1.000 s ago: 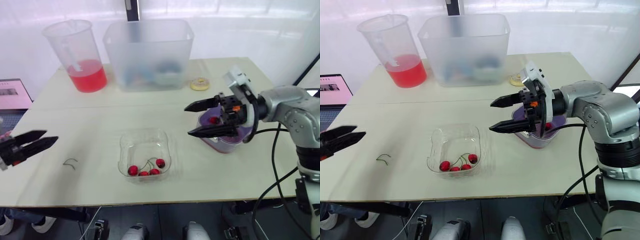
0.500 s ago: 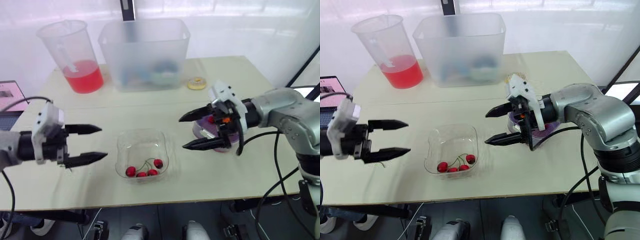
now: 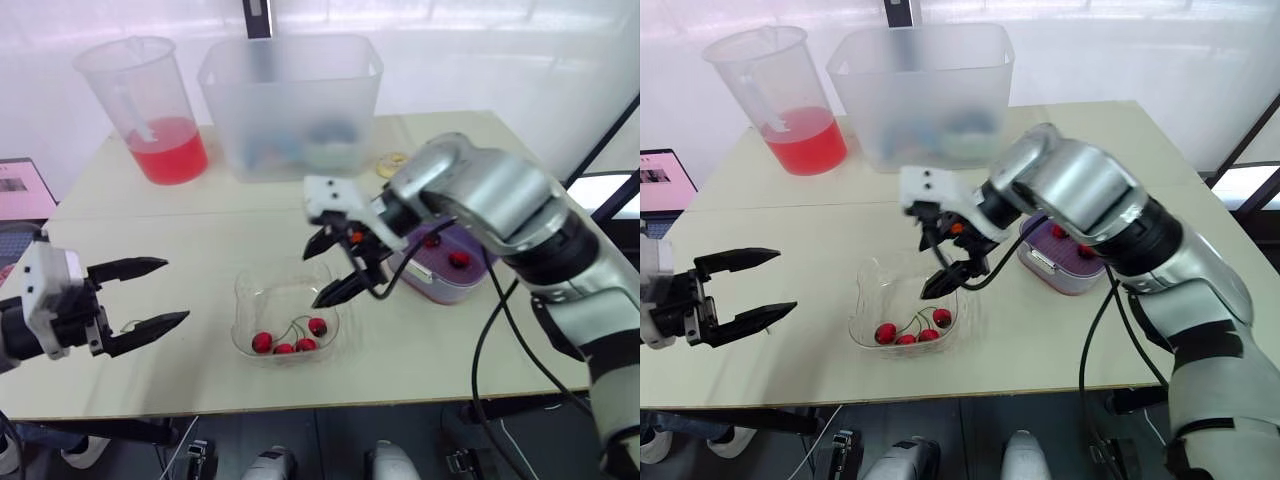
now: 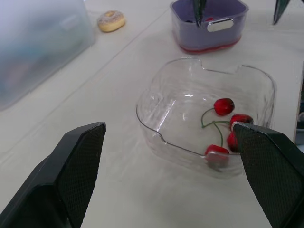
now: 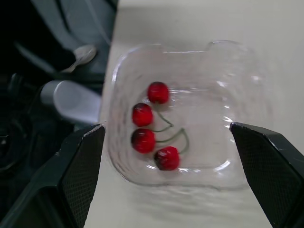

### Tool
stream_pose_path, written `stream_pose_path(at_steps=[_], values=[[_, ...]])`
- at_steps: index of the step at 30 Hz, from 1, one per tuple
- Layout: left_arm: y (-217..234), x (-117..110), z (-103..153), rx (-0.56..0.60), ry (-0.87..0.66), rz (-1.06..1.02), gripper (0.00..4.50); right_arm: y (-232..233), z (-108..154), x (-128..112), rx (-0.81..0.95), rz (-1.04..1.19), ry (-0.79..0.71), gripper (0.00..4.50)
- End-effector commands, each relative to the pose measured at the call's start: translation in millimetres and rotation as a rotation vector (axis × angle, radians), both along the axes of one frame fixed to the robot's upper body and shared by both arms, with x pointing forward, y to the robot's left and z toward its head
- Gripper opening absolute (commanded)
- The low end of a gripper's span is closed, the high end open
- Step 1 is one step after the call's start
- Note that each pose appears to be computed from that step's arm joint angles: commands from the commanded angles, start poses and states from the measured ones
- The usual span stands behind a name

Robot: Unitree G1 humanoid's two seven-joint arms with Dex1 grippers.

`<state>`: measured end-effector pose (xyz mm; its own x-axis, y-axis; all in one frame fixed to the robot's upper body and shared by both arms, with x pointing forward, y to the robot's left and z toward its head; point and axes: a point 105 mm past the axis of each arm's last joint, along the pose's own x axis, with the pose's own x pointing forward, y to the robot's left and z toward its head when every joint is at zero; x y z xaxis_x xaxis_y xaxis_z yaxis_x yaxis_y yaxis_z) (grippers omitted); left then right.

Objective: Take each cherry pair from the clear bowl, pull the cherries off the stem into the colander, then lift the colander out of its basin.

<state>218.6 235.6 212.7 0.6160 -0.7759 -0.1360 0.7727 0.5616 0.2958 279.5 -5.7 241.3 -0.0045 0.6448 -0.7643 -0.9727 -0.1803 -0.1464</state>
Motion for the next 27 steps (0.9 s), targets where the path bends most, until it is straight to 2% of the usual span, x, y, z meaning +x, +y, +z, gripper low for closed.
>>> stream_pose_path(at_steps=[1, 3, 6, 8, 18, 27], values=[[-2, -2, 7, -0.023, -0.071, 0.054, 4.47, 13, -20, 10, -0.072, 0.014, -0.071, 4.50], [1, -1, 4, -0.030, -0.079, 0.087, 4.47, 14, -32, 16, -0.107, 0.005, -0.078, 4.50], [-1, -3, -1, -0.038, -0.076, 0.097, 4.50, 17, -50, 19, -0.159, 0.014, -0.077, 3.71], [-3, -2, -4, -0.034, -0.077, 0.109, 4.50, 15, -60, 18, -0.205, 0.034, -0.073, 2.75], [-6, 1, -7, -0.058, -0.095, 0.144, 4.50, 10, -90, 25, -0.323, 0.031, -0.053, 2.75], [-9, 0, -8, -0.080, -0.087, 0.132, 4.50, 9, -93, 26, -0.362, 0.050, -0.073, 2.75]])
